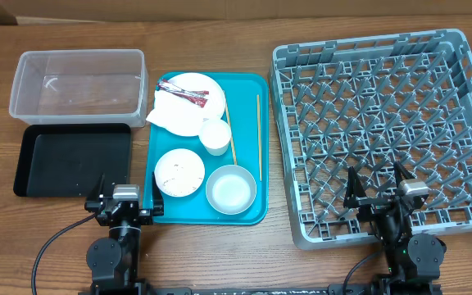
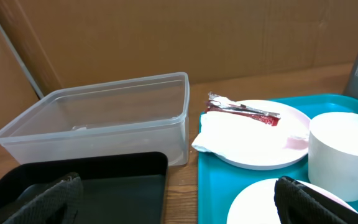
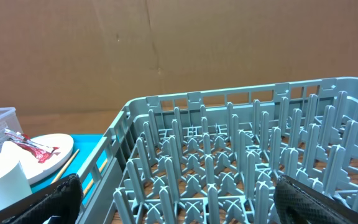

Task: Sort waste into correct bins and load items into the dishwasher

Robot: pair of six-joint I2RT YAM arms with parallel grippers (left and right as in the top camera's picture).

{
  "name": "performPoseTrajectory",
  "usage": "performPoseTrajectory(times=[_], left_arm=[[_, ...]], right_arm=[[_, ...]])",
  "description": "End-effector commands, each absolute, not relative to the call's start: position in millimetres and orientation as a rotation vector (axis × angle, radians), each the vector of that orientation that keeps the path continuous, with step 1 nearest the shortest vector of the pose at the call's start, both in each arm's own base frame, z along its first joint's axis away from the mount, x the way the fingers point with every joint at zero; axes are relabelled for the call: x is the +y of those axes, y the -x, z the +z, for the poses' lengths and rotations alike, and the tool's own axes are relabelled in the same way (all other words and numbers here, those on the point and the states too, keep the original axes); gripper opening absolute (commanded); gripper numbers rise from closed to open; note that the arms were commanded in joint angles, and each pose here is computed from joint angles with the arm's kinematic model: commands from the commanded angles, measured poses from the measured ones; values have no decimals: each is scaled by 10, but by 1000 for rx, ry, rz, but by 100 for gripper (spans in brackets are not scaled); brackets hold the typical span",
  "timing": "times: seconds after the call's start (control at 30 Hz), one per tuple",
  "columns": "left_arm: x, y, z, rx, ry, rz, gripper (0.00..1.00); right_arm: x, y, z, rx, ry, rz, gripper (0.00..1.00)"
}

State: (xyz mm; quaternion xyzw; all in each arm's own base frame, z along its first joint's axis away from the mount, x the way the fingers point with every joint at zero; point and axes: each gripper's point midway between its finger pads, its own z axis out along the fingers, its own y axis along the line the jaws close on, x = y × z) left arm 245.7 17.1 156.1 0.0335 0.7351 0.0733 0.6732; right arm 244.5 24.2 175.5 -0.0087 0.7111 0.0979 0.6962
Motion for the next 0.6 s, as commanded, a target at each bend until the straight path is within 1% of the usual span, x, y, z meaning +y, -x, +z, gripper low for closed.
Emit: performPoseTrajectory(times=[0.0, 0.17, 0.4, 0.57], left_arm=[[180, -2456, 1554, 1651, -92, 193, 100], [177, -2457, 1571, 1644, -93, 191, 100], [157, -2463, 1821, 1541, -92, 186, 100], [6, -2428, 2078, 1479, -75, 34, 100]], right_arm=[[223, -2449, 1738, 1582, 13, 210, 100], [238, -2446, 1736, 1583, 19, 217, 100], [243, -2445, 1739, 1582, 21, 220, 100], [391, -2400, 1875, 1551, 96, 285, 100]])
